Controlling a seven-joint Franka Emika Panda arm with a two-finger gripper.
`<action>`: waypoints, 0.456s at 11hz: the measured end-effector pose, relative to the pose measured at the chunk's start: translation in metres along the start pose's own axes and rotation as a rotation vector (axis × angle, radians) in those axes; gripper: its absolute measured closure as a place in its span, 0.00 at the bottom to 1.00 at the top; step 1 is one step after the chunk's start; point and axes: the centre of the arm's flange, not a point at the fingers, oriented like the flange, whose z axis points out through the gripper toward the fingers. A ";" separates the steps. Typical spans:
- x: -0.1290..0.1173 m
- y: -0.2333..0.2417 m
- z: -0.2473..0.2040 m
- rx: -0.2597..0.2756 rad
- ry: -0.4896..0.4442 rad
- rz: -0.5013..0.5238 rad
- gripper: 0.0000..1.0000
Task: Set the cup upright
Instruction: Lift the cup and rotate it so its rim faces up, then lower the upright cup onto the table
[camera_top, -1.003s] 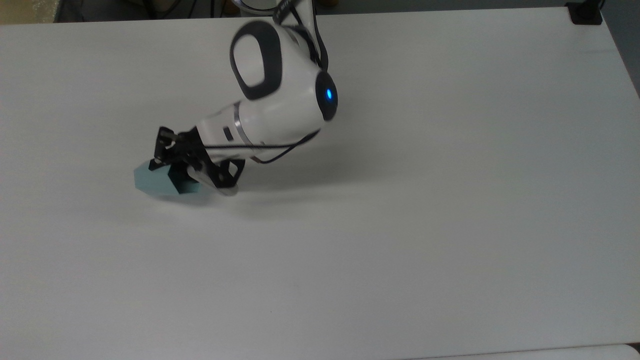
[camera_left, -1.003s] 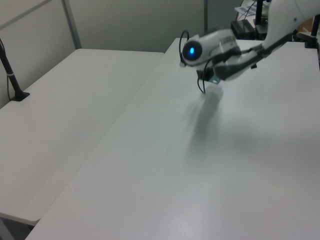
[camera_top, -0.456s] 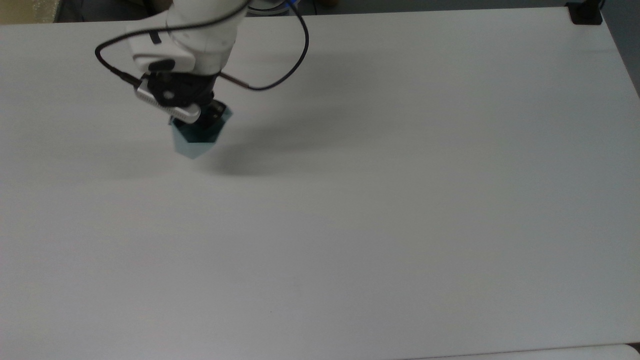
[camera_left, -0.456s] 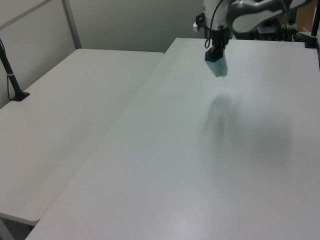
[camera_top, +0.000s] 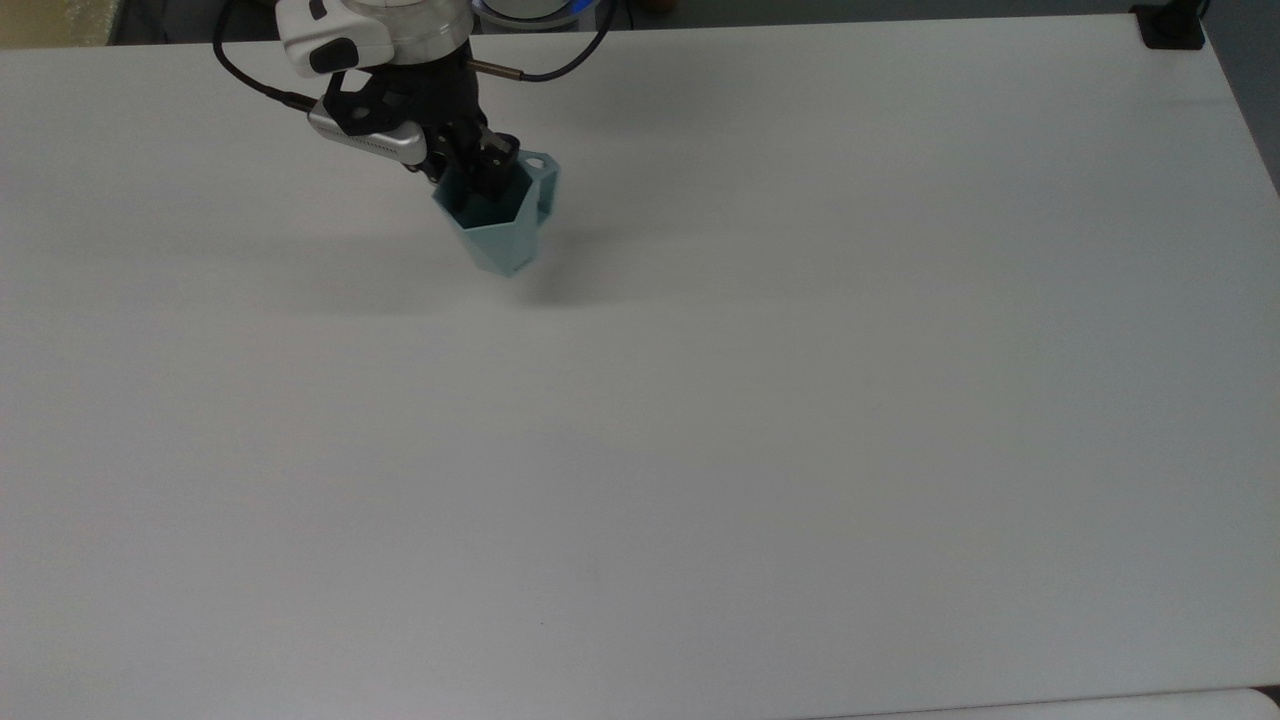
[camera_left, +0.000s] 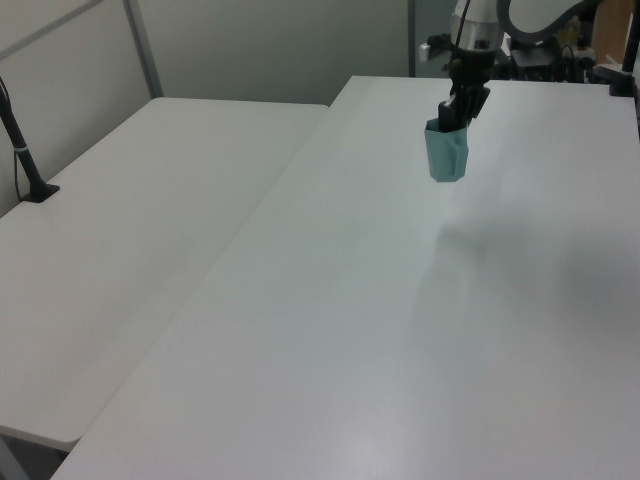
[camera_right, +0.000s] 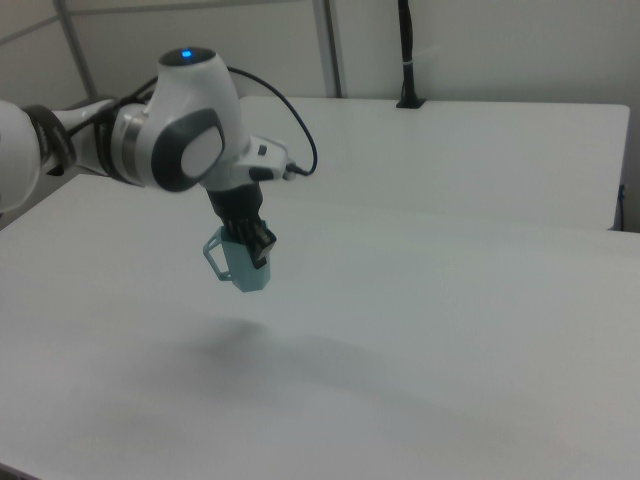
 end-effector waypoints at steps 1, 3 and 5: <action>-0.003 0.000 0.013 0.081 0.034 0.047 0.91; -0.012 0.007 0.049 0.112 0.068 0.087 0.91; -0.014 0.010 0.061 0.104 0.059 0.092 0.91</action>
